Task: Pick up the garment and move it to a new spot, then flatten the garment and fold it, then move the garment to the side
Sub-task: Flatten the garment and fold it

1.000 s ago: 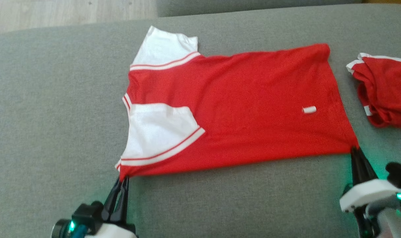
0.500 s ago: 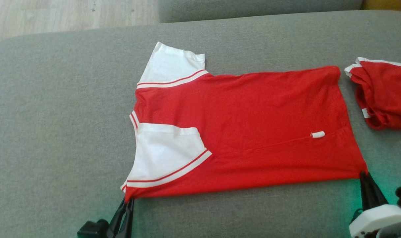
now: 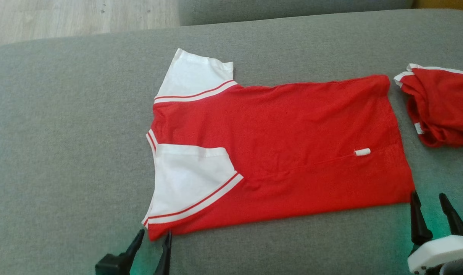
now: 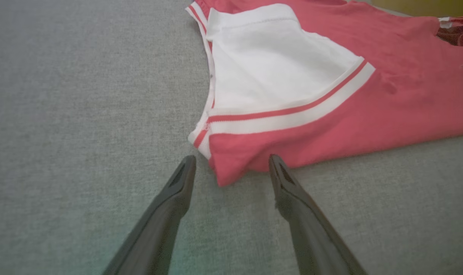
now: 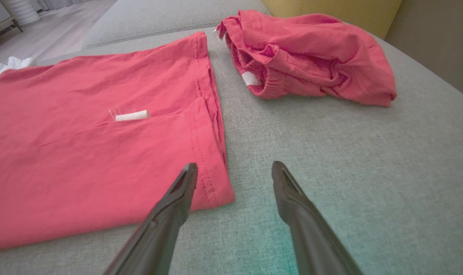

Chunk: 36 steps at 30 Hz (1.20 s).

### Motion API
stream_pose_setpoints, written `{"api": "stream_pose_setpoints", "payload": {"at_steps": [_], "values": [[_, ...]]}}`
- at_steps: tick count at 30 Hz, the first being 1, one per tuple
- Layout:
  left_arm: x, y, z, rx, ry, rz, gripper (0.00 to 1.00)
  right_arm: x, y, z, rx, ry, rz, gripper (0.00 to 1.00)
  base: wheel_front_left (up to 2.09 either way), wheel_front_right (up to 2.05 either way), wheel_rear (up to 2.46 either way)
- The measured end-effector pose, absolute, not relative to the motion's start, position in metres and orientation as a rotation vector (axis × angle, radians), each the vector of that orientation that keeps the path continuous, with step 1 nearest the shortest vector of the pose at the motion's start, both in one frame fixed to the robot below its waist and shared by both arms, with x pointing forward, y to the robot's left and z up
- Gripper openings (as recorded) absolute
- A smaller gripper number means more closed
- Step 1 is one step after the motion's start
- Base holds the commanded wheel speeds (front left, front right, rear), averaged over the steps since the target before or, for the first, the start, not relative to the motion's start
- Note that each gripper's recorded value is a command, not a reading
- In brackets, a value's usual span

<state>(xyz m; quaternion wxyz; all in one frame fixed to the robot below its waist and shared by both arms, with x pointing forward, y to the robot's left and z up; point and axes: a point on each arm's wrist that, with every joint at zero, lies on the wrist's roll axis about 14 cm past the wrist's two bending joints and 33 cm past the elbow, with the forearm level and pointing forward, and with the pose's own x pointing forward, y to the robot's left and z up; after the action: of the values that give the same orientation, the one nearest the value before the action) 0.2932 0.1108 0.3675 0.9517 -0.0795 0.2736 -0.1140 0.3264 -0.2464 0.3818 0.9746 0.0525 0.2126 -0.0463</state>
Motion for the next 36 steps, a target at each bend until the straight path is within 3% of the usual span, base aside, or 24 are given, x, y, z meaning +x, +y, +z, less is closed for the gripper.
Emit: {"api": "stream_pose_setpoints", "payload": {"at_steps": [9, 19, 25, 33, 36], "values": [[0.325, 0.113, 0.395, -0.108, 0.481, -0.28, 1.0, 0.338, -0.241, 0.408, 0.097, 0.336, -0.081, 1.0, 0.0, 0.0, 0.0], [0.444, 0.11, 0.462, 0.079, 0.321, -0.418, 1.0, 0.37, -0.224, 0.414, 0.082, 0.315, -0.022, 1.0, 0.0, 0.0, 0.0], [0.501, 0.103, 0.451, 0.161, 0.512, -0.56, 1.0, 0.393, -0.221, 0.41, 0.069, 0.312, -0.001, 1.0, 0.0, 0.0, 0.0], [0.59, 0.093, 0.466, 0.18, 0.567, -0.558, 1.0, 0.401, -0.226, 0.382, 0.061, 0.38, -0.012, 1.0, 0.0, 0.0, 0.0], [0.609, 0.087, 0.441, 0.196, 0.644, -0.561, 1.0, 0.407, -0.228, 0.376, 0.057, 0.383, -0.016, 1.0, 0.0, 0.0, 0.0]]}}
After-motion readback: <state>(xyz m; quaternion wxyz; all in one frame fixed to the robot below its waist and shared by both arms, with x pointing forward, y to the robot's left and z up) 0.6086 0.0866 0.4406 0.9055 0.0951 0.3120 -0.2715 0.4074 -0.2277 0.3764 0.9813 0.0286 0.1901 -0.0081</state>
